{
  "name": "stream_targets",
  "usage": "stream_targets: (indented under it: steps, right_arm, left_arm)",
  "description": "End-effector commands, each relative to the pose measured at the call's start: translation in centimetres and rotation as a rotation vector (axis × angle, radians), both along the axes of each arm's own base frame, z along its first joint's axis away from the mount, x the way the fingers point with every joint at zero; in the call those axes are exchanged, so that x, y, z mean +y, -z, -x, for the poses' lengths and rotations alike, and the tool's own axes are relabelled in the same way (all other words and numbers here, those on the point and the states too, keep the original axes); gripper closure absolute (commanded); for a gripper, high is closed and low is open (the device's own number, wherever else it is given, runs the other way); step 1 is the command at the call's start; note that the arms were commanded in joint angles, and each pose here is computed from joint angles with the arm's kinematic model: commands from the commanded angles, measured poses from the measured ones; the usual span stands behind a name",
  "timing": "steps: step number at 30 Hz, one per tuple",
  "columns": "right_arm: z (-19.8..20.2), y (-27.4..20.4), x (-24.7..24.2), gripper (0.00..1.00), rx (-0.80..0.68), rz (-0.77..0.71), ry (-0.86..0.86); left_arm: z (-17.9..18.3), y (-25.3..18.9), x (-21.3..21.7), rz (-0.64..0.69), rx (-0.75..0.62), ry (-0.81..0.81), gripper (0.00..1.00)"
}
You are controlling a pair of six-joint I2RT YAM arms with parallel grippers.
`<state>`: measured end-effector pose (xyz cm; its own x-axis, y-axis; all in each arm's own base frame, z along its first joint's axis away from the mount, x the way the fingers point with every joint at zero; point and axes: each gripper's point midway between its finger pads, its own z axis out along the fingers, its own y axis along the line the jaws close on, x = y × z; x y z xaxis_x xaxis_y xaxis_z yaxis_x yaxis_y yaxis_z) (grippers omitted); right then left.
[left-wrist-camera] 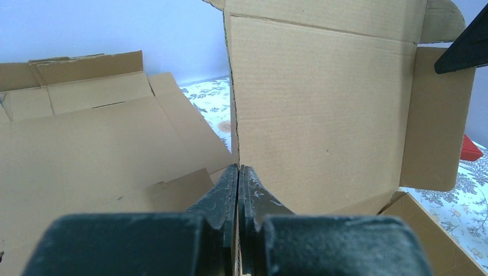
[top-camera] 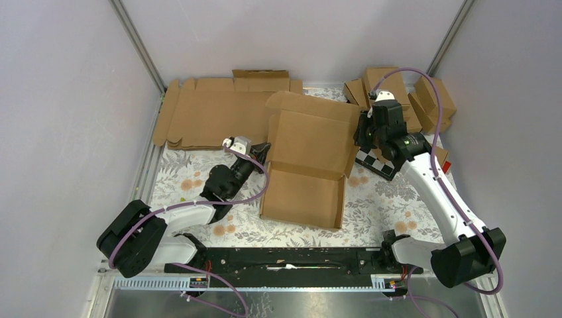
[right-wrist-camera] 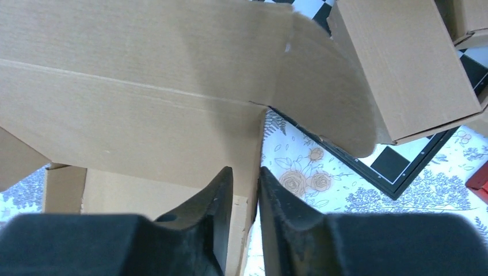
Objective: Fold the paper box
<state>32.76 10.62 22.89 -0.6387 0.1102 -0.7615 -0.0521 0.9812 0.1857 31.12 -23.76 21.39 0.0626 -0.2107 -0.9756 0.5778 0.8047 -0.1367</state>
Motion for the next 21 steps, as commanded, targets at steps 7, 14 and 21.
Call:
stream_targets:
  steps: [7, 14, 21]
  right_arm:
    - [-0.7, -3.0, 0.3, 1.00, -0.153, 0.034, -0.100]
    - [-0.2, -3.5, 0.4, 1.00, -0.280, 0.086, -0.198]
    - [0.2, -3.5, 1.3, 1.00, -0.312, 0.057, -0.247]
  left_arm:
    - [0.1, -2.4, -0.2, 0.059, 0.041, -0.001, 0.52]
    - [-2.2, -1.6, 3.2, 0.073, 0.422, -0.123, 0.01]
    - [-3.1, -3.3, 3.6, 0.108, 0.634, 0.101, 0.01]
